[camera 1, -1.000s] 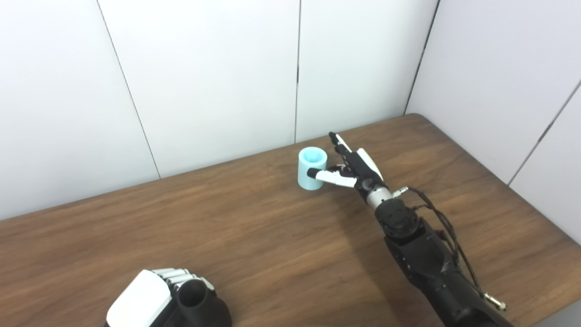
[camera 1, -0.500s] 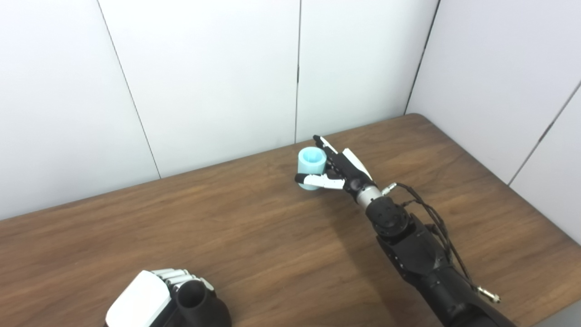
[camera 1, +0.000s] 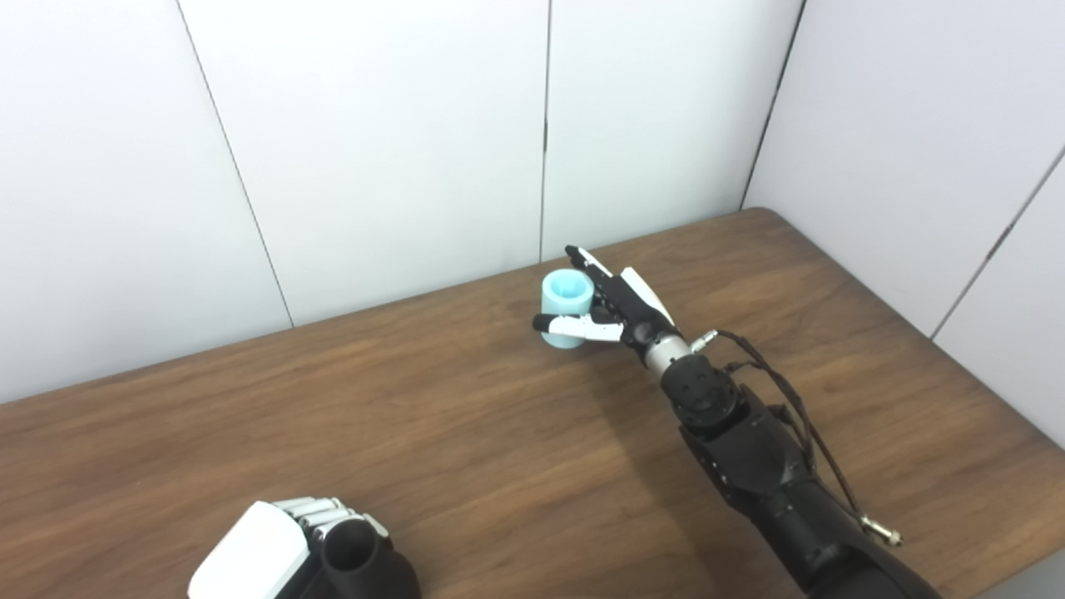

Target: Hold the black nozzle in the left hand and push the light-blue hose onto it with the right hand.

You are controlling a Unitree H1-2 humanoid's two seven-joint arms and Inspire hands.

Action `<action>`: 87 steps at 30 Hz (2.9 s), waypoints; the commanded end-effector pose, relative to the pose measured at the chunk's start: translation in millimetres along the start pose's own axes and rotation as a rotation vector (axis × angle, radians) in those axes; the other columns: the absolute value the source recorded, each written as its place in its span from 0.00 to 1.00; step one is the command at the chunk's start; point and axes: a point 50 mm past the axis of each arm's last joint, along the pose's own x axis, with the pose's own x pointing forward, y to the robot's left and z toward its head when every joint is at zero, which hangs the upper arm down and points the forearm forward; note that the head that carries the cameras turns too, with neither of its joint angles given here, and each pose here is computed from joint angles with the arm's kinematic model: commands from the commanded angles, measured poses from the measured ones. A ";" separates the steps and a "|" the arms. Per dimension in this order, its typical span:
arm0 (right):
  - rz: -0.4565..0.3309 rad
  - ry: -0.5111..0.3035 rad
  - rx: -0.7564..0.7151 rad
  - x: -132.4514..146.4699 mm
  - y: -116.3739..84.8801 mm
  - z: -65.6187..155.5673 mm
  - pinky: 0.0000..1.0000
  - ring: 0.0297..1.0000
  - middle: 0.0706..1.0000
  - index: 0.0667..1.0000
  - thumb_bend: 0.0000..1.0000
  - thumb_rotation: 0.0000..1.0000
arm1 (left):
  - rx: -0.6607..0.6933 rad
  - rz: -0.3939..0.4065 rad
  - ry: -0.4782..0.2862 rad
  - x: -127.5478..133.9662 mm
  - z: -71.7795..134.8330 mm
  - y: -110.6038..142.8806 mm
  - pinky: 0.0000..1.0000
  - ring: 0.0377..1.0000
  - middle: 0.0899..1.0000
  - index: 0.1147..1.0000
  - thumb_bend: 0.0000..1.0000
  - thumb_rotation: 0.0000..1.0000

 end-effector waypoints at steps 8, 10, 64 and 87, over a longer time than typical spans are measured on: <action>-0.042 -0.030 -0.056 3.2 1.3 12.2 0.44 0.51 0.58 0.57 0.86 0.09 | -0.008 -0.181 0.022 -25.1 4.9 -23.4 0.44 0.53 0.45 0.42 0.52 0.00; -0.034 -0.033 -0.084 3.1 1.7 12.6 0.36 0.42 0.55 0.51 0.69 0.10 | 0.000 -0.184 0.020 -25.3 4.9 -22.7 0.44 0.53 0.45 0.42 0.52 0.00; 0.206 -0.601 -0.136 -90.3 -10.2 123.3 0.28 0.39 0.45 0.49 0.51 0.00 | -0.040 -0.273 -0.049 15.9 42.2 -60.9 0.44 0.53 0.46 0.40 0.52 0.00; 0.262 -0.816 -0.057 -127.5 13.4 165.4 0.13 0.17 0.43 0.47 0.52 0.00 | -0.064 -0.291 -0.060 23.2 45.6 -70.0 0.43 0.53 0.46 0.40 0.52 0.00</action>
